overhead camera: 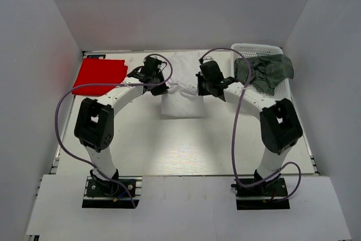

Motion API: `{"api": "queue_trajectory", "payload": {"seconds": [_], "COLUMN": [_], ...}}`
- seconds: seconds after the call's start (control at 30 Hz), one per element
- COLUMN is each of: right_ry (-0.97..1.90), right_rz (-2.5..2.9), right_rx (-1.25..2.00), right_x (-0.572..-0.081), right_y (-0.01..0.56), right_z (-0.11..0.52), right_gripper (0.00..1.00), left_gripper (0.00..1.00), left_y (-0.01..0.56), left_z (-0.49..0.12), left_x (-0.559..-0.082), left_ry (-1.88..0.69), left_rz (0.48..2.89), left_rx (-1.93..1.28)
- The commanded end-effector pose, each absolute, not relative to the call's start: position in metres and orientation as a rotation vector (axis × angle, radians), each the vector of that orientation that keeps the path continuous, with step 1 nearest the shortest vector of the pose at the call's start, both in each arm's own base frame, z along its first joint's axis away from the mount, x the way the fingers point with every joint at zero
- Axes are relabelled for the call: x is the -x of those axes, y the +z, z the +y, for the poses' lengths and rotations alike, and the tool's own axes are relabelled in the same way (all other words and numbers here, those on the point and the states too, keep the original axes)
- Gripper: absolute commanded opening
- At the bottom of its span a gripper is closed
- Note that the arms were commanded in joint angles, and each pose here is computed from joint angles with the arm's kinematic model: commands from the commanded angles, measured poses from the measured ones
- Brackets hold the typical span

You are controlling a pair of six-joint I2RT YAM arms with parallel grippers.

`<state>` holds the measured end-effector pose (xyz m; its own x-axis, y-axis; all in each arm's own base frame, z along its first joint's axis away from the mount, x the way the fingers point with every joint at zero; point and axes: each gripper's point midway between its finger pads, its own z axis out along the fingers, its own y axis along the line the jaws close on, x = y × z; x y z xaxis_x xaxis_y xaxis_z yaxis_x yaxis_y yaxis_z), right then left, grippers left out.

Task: Fold and stack the t-shirts
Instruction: Fold the folded rectangular tshirt in 1/3 of the way

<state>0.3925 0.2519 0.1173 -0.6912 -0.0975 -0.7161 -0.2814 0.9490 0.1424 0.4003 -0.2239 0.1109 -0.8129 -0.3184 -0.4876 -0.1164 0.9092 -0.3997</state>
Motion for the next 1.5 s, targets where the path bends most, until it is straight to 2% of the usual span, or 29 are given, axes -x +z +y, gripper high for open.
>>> {"api": "queue_trajectory", "payload": {"seconds": [0.0,0.5,0.53,0.57,0.63,0.67,0.7,0.73,0.77,0.83,0.87,0.9,0.97,1.0,1.07,1.1,1.17,1.27,1.47], "right_ry": [0.293,0.283,0.284,0.284,0.254,0.258,0.275,0.281,0.3,0.322,0.361,0.36,0.446,0.461,0.539,0.563,0.61,0.654,0.627], "right_rz": [2.253,2.252,2.237,2.214,2.199,2.206,2.198,2.185,2.176,2.165,2.148,2.203,2.188,2.209,2.203,2.262,2.242,2.292,2.366], "right_rx": [0.254,0.282,0.284,0.279,0.262,0.259,0.267,0.264,0.273,0.27,0.279,0.286,0.264,0.249,0.253,0.258,0.246,0.237,0.18], "right_x": [-0.426,-0.495,-0.5,-0.508,-0.52,-0.522,-0.522,-0.521,-0.518,-0.503,-0.499,-0.482,-0.464,-0.45,-0.433,-0.412,-0.403,-0.377,-0.367], "right_y": [0.138,0.097,0.097,0.096,0.098,0.097,0.103,0.11,0.112,0.12,0.124,0.1,0.12,0.108,0.118,0.095,0.103,0.084,0.057], "right_z": [0.253,0.252,0.252,0.253,0.249,0.249,0.252,0.251,0.255,0.25,0.253,0.247,0.252,0.247,0.252,0.25,0.251,0.25,0.241], "right_gripper": [0.0,0.0,0.0,0.0,0.32,0.47,0.66,0.9,0.9,0.9,0.9,0.9,0.9,0.9,0.9,0.9,0.9,0.9,0.88], "left_gripper": [0.0,0.0,0.08,0.39,0.59,0.84,0.9,0.97,1.0,1.0,1.0,1.0,1.0,1.0,1.0,1.0,1.0,1.0,0.8], "left_y": [0.13,0.104,0.107,0.098,0.104,0.107,0.115,0.114,0.121,0.119,0.136,0.122,0.137,0.118,0.112,0.104,0.097,0.075,0.056], "left_z": [-0.223,-0.228,-0.23,-0.231,-0.227,-0.228,-0.227,-0.223,-0.222,-0.218,-0.216,-0.214,-0.213,-0.207,-0.206,-0.199,-0.202,-0.205,-0.205], "left_x": [-0.425,-0.496,-0.503,-0.505,-0.516,-0.518,-0.524,-0.521,-0.521,-0.511,-0.507,-0.491,-0.475,-0.457,-0.438,-0.422,-0.405,-0.377,-0.367], "left_ry": [-0.496,-0.479,-0.484,-0.477,-0.463,-0.461,-0.444,-0.415,-0.412,-0.404,-0.413,-0.385,-0.401,-0.389,-0.42,-0.412,-0.447,-0.492,-0.479], "left_rz": [2.45,2.42,2.397,2.41,2.398,2.402,2.386,2.402,2.388,2.399,2.363,2.404,2.377,2.431,2.456,2.474,2.498,2.557,2.605], "left_rx": [0.315,0.23,0.213,0.214,0.189,0.189,0.181,0.178,0.155,0.144,0.128,0.122,0.11,0.107,0.107,0.109,0.099,0.082,0.091]}}
